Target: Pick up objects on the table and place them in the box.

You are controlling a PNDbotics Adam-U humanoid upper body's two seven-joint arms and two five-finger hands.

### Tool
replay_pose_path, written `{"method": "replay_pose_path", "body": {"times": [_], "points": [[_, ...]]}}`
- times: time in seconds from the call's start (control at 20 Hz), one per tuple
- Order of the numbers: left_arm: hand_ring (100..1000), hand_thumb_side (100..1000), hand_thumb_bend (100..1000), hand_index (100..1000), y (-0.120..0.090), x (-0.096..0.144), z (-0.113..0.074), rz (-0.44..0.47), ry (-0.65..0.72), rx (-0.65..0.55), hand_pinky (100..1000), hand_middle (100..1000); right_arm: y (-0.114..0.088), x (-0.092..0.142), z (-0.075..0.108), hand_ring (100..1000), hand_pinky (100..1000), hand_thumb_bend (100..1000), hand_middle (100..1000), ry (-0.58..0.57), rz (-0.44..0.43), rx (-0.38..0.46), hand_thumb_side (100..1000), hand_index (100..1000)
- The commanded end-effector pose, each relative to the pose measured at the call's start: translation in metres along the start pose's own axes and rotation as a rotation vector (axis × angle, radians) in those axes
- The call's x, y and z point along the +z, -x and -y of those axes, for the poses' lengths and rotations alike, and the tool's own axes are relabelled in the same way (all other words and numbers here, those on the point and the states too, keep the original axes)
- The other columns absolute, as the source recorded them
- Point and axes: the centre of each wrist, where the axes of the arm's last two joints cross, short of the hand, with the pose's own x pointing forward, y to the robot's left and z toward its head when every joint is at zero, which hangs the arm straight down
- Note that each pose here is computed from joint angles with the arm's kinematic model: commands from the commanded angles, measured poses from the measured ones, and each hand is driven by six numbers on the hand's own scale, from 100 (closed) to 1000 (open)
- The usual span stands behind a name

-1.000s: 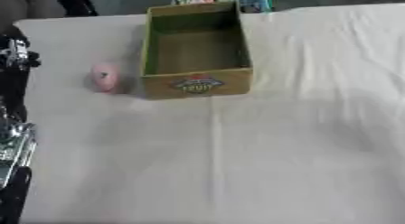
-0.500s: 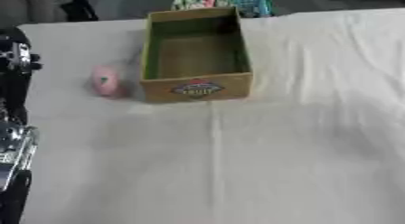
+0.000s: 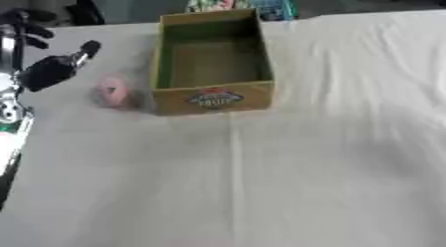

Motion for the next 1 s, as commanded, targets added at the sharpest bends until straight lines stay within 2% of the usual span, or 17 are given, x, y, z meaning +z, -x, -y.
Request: {"method": "replay_pose_path", "body": {"times": [0.05, 0.25, 0.45, 0.65, 1.0], "points": [[621, 100, 609, 733, 0.005, -0.014, -0.017, 0.007, 0.171, -0.23, 655, 654, -0.01, -0.005, 0.004, 699, 639, 100, 710, -0.009, 0.037, 0.016, 275, 849], [608, 100, 580, 742, 0.0, -0.024, -0.02, 0.025, 0.326, -0.353, 669, 641, -0.01, -0.005, 0.004, 699, 639, 100, 710, -0.013, 0.036, 0.015, 275, 849], [601, 100, 575, 741, 0.002, -0.027, -0.014, 0.021, 0.402, -0.388, 666, 635, -0.01, -0.005, 0.004, 700, 640, 100, 711, -0.015, 0.036, 0.014, 274, 849], [595, 100, 592, 746, 0.008, -0.026, -0.004, 0.012, 0.476, -0.381, 659, 632, -0.01, -0.005, 0.004, 700, 640, 100, 711, -0.015, 0.036, 0.014, 273, 849], [578, 100, 601, 749, 0.018, -0.023, 0.018, -0.004, 0.547, -0.287, 636, 617, -0.01, -0.005, 0.003, 701, 641, 100, 711, -0.018, 0.037, 0.01, 273, 849]]}}
